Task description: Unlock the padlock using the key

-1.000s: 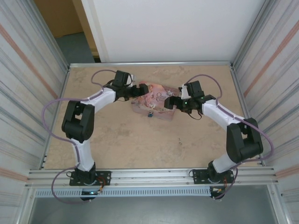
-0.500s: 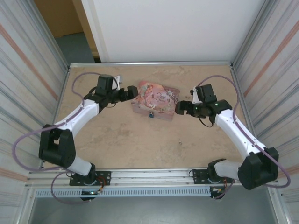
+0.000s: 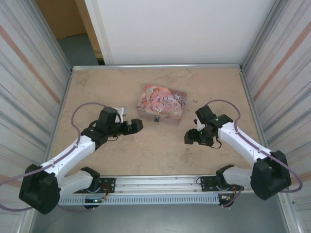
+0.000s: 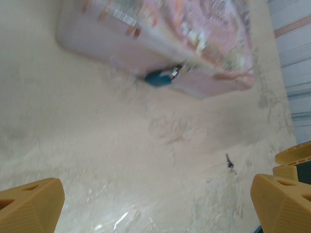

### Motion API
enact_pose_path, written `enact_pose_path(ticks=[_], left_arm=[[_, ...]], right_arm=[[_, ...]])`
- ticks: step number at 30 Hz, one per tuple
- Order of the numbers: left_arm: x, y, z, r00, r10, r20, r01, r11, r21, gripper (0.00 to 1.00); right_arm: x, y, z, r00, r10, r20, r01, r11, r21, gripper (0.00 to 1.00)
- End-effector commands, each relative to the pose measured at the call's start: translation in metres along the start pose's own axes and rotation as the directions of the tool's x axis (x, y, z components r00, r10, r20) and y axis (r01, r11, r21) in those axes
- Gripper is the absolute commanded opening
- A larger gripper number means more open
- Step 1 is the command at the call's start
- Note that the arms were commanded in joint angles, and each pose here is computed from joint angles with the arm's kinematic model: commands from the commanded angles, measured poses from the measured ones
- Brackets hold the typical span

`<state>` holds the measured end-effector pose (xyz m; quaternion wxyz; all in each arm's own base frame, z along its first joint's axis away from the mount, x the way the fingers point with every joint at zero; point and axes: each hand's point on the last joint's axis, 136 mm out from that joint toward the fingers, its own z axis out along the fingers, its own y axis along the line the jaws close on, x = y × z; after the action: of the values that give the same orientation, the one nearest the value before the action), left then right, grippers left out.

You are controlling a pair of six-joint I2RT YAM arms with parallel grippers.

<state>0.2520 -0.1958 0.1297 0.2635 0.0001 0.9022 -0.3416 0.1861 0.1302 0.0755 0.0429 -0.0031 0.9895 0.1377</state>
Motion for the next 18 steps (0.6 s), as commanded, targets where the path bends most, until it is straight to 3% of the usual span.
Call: enact_pose_path(ticks=[1, 18], left_arm=[[0.003, 0.006, 0.002, 0.997, -0.064, 0.034, 0.064, 0.998, 0.004, 0.99], [0.007, 0.014, 0.012, 0.998, -0.067, 0.012, 0.067, 0.997, -0.023, 0.99]], right_arm=[[0.007, 0.0, 0.011, 0.999, 0.012, -0.047, -0.011, 1.0, 0.025, 0.7], [0.003, 0.007, 0.051, 0.973, -0.13, -0.189, 0.173, 0.958, 0.231, 0.46]])
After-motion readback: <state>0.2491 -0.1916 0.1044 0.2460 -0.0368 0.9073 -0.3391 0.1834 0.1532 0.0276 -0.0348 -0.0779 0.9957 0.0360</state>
